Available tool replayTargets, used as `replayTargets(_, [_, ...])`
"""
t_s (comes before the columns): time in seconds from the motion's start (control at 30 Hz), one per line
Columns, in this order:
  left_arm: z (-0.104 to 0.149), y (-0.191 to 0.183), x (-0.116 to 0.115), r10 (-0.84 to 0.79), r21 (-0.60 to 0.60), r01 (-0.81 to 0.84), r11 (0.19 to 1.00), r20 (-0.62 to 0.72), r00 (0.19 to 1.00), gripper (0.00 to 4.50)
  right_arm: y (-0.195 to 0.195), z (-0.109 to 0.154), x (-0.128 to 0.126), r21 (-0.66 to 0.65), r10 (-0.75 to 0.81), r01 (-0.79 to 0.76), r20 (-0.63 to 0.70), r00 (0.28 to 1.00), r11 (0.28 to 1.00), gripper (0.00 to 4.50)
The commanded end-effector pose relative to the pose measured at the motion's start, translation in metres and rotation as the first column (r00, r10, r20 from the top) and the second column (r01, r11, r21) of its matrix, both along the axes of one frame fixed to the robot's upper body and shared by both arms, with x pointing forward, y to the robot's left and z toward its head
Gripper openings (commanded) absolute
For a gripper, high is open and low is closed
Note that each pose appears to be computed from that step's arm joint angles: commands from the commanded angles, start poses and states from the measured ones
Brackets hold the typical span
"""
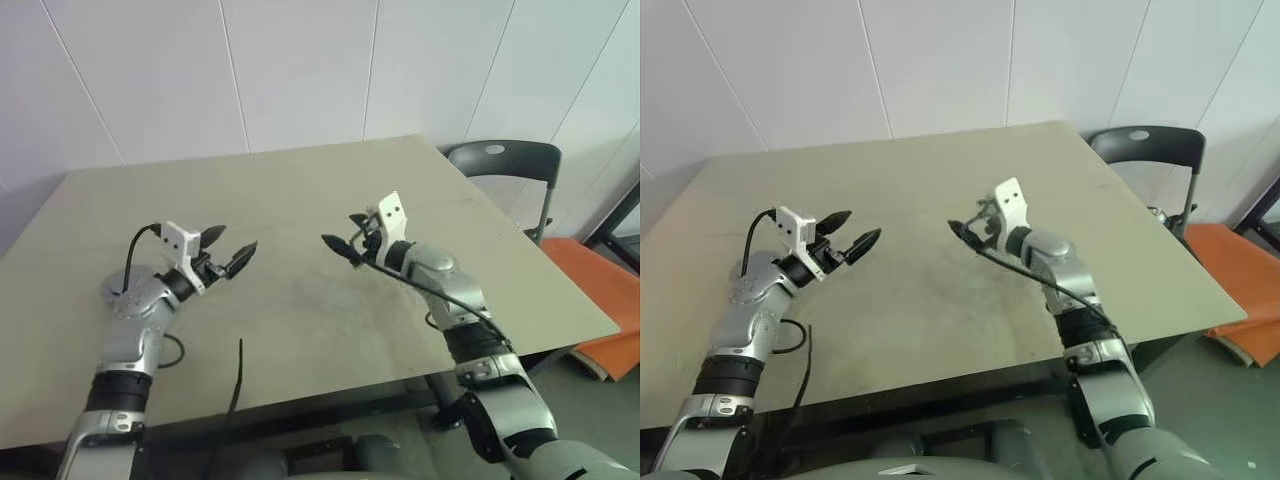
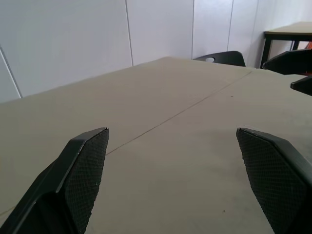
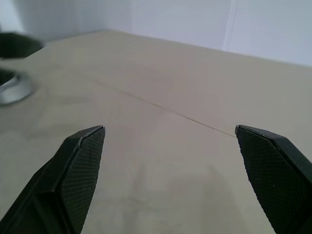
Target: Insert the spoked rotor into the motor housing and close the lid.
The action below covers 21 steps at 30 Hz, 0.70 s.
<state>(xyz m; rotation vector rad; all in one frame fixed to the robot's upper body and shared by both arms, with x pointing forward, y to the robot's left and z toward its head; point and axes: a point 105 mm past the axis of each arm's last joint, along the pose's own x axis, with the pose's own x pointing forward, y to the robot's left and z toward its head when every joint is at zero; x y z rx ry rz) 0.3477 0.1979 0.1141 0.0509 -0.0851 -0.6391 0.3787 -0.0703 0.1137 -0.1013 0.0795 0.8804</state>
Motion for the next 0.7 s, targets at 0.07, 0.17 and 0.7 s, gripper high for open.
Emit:
replayTargets(0.07, [0.017, 0.005, -0.009, -0.059, 0.008, 0.059, 0.998, 0.081, 0.995, 4.47, 0.009, 0.021, -0.016, 0.073, 0.159, -0.162, 0.044, 0.986, 0.984, 4.5])
replayTargets(0.17, [0.014, 0.003, -0.017, -0.097, 0.003, 0.097, 0.995, 0.082, 0.992, 4.47, 0.011, 0.029, -0.017, 0.094, 0.184, -0.191, 0.08, 0.98, 0.977, 4.5])
replayTargets(0.7, [0.018, 0.009, -0.041, -0.104, 0.032, 0.102, 0.994, 0.083, 0.991, 4.47, 0.013, 0.027, -0.013, 0.057, 0.225, -0.23, 0.081, 0.971, 0.971, 4.5])
